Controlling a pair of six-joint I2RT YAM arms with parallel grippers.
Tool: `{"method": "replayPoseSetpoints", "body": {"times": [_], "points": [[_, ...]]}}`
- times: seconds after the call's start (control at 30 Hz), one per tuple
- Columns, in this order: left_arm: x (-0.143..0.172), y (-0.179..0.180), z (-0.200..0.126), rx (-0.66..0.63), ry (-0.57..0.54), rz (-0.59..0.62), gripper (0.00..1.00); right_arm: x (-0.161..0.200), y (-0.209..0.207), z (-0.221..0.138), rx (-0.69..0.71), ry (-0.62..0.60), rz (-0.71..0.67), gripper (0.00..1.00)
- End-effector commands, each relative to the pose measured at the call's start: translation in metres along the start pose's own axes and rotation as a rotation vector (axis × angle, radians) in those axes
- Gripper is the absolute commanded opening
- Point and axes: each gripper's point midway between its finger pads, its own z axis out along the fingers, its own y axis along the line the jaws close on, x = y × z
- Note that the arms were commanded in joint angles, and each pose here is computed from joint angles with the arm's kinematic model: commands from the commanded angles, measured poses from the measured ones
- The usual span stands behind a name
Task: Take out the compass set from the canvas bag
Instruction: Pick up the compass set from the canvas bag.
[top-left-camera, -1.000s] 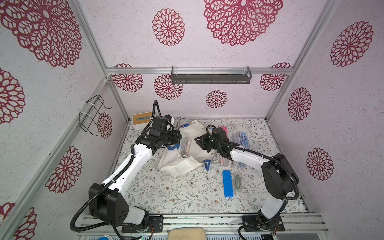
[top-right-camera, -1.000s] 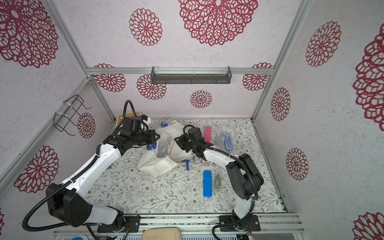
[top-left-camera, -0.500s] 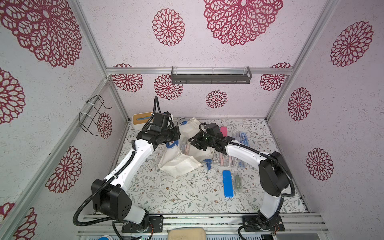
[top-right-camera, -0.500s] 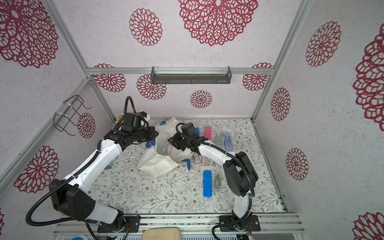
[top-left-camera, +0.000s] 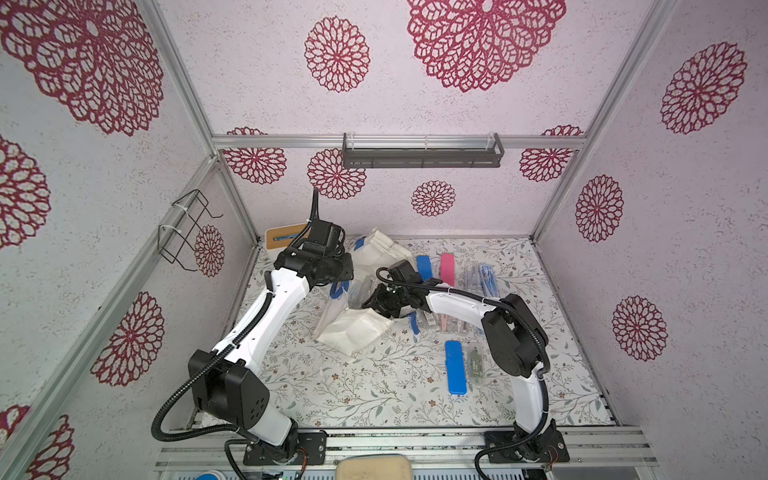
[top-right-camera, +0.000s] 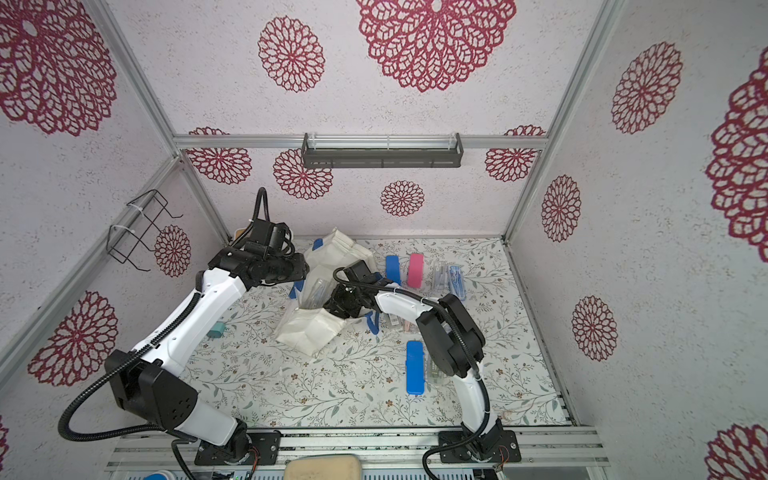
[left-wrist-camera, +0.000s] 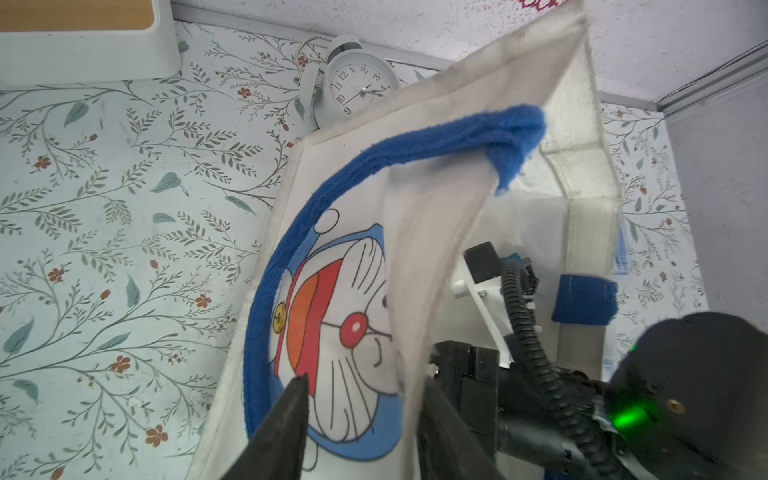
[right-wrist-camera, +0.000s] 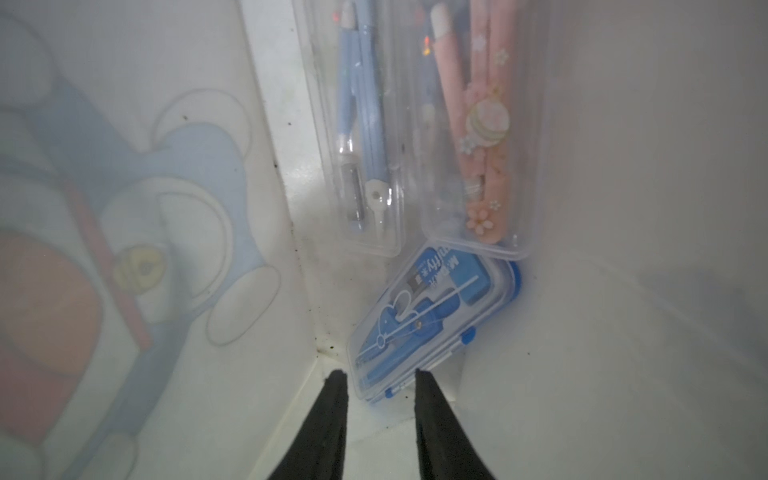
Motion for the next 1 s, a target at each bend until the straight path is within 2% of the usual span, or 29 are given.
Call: {"method": "replayPoseSetpoints", "body": {"times": [0.0, 0.1, 0.23, 0.37, 0.47, 0.6, 0.63, 0.73, 0.97], "points": [[0.002, 0.004, 0.005, -0.03, 0.035, 0.022, 0.46, 0.0, 0.013, -0.003, -0.017, 0.012, -0.034, 0.32], [-0.002, -0.004, 0.009, -0.012, 0.04, 0.027, 0.47, -0.002, 0.016, -0.003, -0.022, 0.009, -0.037, 0.33], [-0.001, 0.001, 0.023, -0.063, 0.081, 0.037, 0.48, -0.003, 0.018, -0.002, -0.026, 0.009, -0.038, 0.34], [0.005, 0.011, 0.037, -0.132, 0.13, 0.052, 0.43, -0.003, 0.018, -0.002, -0.026, 0.01, -0.038, 0.34], [0.005, 0.01, 0.042, -0.132, 0.148, 0.054, 0.29, -0.003, 0.017, -0.001, -0.022, 0.013, -0.035, 0.34], [-0.002, 0.002, 0.037, -0.107, 0.124, 0.057, 0.02, -0.003, 0.016, -0.001, -0.022, 0.016, -0.032, 0.36], [-0.006, 0.0, 0.035, -0.101, 0.11, 0.062, 0.0, -0.004, 0.017, -0.001, -0.024, 0.015, -0.032, 0.37], [-0.016, -0.013, 0.024, -0.074, 0.062, 0.106, 0.0, -0.005, 0.017, -0.002, -0.025, 0.011, -0.034, 0.38], [-0.034, -0.045, -0.006, -0.078, -0.068, 0.304, 0.0, -0.011, 0.014, -0.008, -0.009, -0.013, -0.033, 0.41]]}}
